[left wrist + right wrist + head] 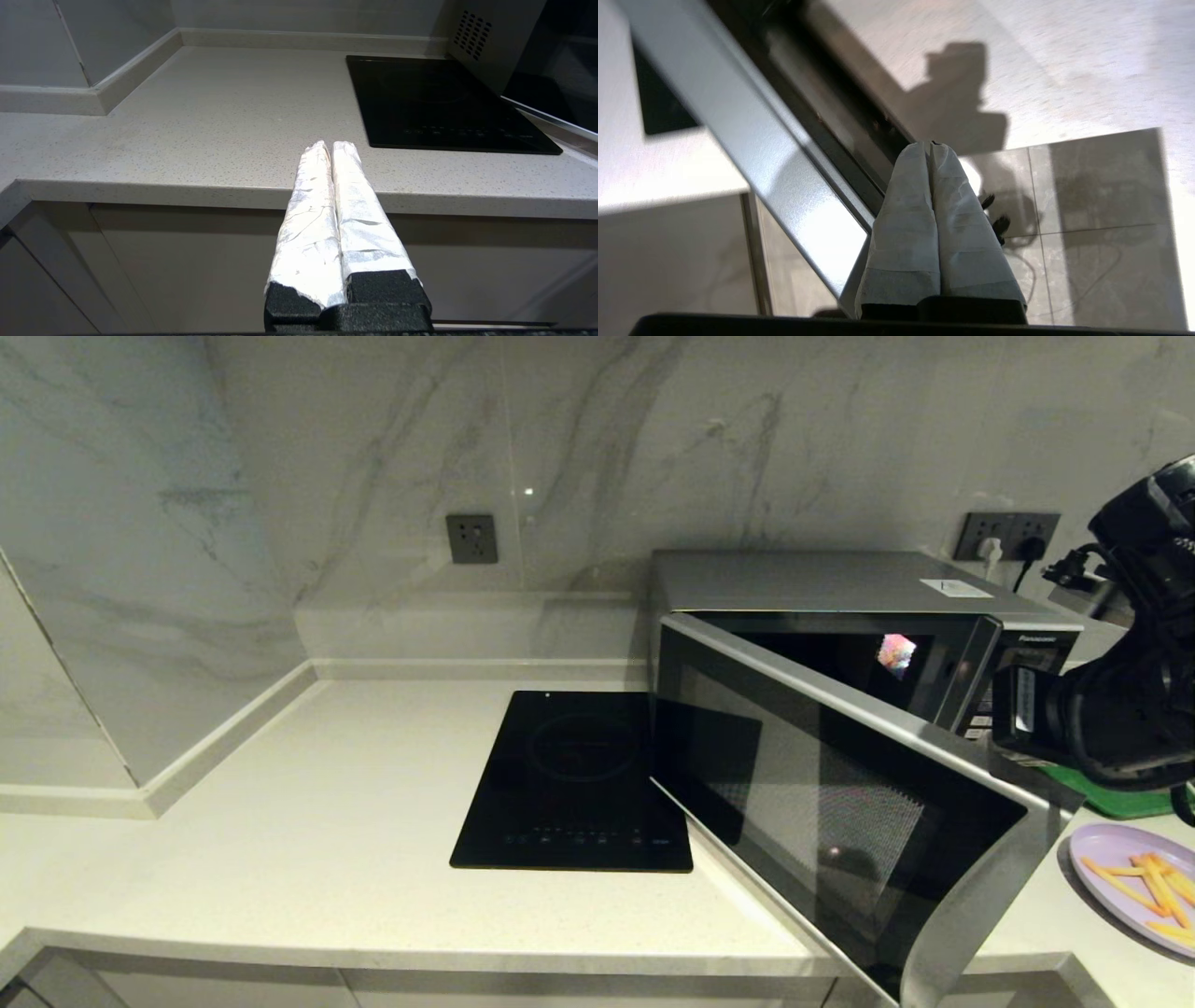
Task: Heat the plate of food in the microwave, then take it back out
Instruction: Open the microwave oven
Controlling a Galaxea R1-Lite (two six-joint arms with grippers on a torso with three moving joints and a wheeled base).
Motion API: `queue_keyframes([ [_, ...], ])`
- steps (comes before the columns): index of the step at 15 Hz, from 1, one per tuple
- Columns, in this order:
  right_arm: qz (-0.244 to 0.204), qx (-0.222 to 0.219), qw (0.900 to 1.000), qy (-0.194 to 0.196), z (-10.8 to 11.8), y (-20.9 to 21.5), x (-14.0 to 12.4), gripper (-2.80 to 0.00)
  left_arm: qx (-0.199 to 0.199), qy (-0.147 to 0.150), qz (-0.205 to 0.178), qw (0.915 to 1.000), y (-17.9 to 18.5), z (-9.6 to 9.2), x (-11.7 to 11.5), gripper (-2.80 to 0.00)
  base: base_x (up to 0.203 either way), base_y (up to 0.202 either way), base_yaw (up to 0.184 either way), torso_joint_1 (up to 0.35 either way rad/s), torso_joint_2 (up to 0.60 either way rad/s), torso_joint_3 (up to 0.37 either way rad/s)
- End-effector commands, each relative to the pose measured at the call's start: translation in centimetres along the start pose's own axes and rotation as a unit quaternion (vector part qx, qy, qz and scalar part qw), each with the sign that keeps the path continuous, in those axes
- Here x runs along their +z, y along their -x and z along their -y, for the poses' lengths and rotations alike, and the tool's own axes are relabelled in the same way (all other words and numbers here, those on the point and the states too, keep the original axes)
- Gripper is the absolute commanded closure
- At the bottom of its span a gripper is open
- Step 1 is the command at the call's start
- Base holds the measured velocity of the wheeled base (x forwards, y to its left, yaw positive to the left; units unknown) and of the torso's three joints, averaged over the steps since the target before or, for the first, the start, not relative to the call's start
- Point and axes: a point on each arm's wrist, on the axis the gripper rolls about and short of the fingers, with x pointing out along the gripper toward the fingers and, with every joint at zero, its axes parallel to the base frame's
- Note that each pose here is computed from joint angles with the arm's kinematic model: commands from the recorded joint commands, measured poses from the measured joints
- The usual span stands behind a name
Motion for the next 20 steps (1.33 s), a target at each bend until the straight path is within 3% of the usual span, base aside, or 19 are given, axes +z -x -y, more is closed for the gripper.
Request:
queue_keyframes([
  [1, -0.019, 0.015, 0.999, 0.03, -1.1, 0.3, -1.6, 0.0, 0.001, 0.0, 0.0, 1.0, 0.0, 0.0, 0.0, 0.0, 0.0, 0.0, 0.0, 0.0, 0.0, 0.0],
  [7, -0.046, 0.025, 0.993, 0.102, -3.8, -0.3, -4.8, 0.0, 0.001, 0.001, 0.0, 1.0, 0.0, 0.0, 0.0, 0.0, 0.0, 0.0, 0.0, 0.0, 0.0, 0.0],
  [15, -0.039, 0.026, 0.993, 0.104, -4.0, 0.1, -5.0, 0.0, 0.0, 0.0, 0.0, 1.0, 0.0, 0.0, 0.0, 0.0, 0.0, 0.0, 0.0, 0.0, 0.0, 0.0],
  [18, -0.039, 0.036, 0.989, 0.141, -5.7, 0.2, -6.3, 0.0, 0.001, 0.0, 0.0, 1.0, 0.0, 0.0, 0.0, 0.0, 0.0, 0.0, 0.0, 0.0, 0.0, 0.0],
  [20, -0.026, 0.037, 0.984, 0.17, -8.2, -0.8, -7.4, 0.0, 0.0, 0.001, 0.0, 1.0, 0.0, 0.0, 0.0, 0.0, 0.0, 0.0, 0.0, 0.0, 0.0, 0.0],
])
